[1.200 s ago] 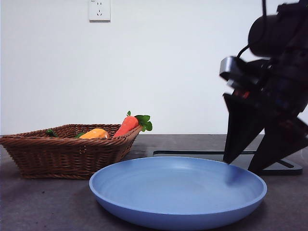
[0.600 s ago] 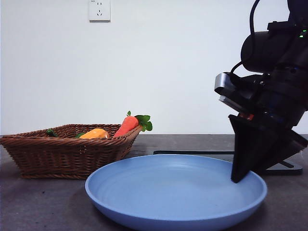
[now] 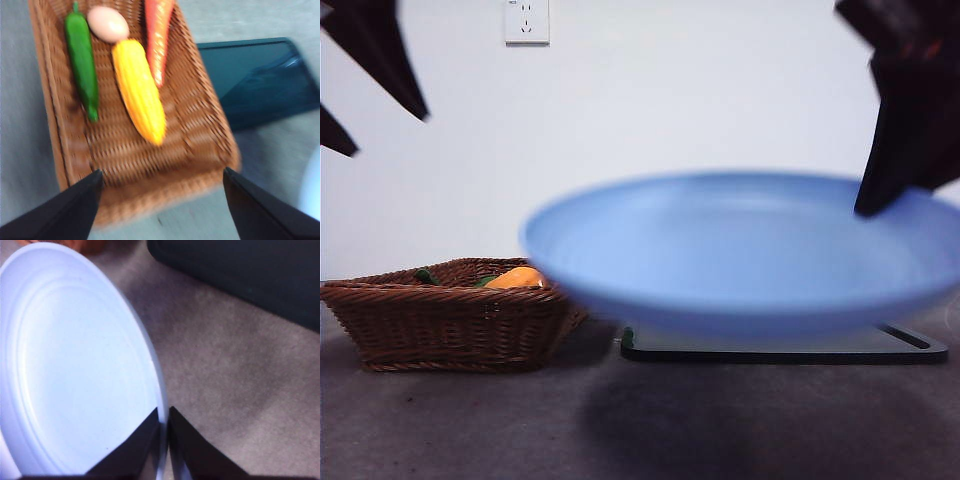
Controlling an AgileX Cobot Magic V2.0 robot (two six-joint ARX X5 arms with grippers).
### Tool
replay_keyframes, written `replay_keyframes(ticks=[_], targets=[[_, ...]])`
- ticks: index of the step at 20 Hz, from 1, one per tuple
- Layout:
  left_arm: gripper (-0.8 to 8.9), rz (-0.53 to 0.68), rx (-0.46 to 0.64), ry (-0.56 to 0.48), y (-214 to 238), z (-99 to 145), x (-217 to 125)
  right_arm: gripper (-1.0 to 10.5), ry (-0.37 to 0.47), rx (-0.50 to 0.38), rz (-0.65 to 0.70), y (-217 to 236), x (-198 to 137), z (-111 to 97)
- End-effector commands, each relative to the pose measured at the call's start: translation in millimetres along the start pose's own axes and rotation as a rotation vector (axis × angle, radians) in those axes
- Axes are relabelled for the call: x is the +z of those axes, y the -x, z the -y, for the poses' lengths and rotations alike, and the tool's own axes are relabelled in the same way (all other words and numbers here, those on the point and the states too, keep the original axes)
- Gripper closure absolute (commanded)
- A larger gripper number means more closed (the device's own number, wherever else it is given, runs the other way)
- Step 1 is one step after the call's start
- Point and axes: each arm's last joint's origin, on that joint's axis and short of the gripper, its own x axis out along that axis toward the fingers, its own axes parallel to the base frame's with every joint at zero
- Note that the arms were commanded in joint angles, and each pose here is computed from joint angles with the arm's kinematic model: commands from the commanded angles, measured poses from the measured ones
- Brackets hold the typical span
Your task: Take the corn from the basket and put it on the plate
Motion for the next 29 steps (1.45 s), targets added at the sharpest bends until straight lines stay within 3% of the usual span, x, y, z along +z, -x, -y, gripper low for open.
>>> replay_keyframes(ticks=[1,7,11,14,18,24,29], targets=[[4.23,-0.024,0.041,-0.032,-24.3,6.6,24.9,9.4,-0.006,0.014,0.077,20.1,3.8,-10.3],[4.23,-0.155,0.113,-0.109,-104.9,22.4,61.0,9.4,0.015,0.001,0.227,67.1,0.3,-25.8],[4.23,-0.262,0.2,-0.136,-159.8,18.4,55.9,9.4,0.022,-0.021,0.293,85.6,-4.3,-30.2],[4.23,-0.303,0.207,-0.134,-183.1,13.3,46.8,9.4,0.023,-0.024,0.298,88.0,-6.6,-30.8],[4.33,-0.322,0.209,-0.134,-197.9,10.7,40.6,9.4,0.026,-0.026,0.298,87.9,-6.5,-30.7],[5.99,-0.336,0.21,-0.13,-199.4,10.1,38.8,9.4,0.015,-0.059,0.308,88.8,-6.1,-28.3],[6.1,-0.33,0.218,-0.1,-193.4,8.3,41.5,9.4,0.018,-0.058,0.315,88.8,-5.2,-28.4]])
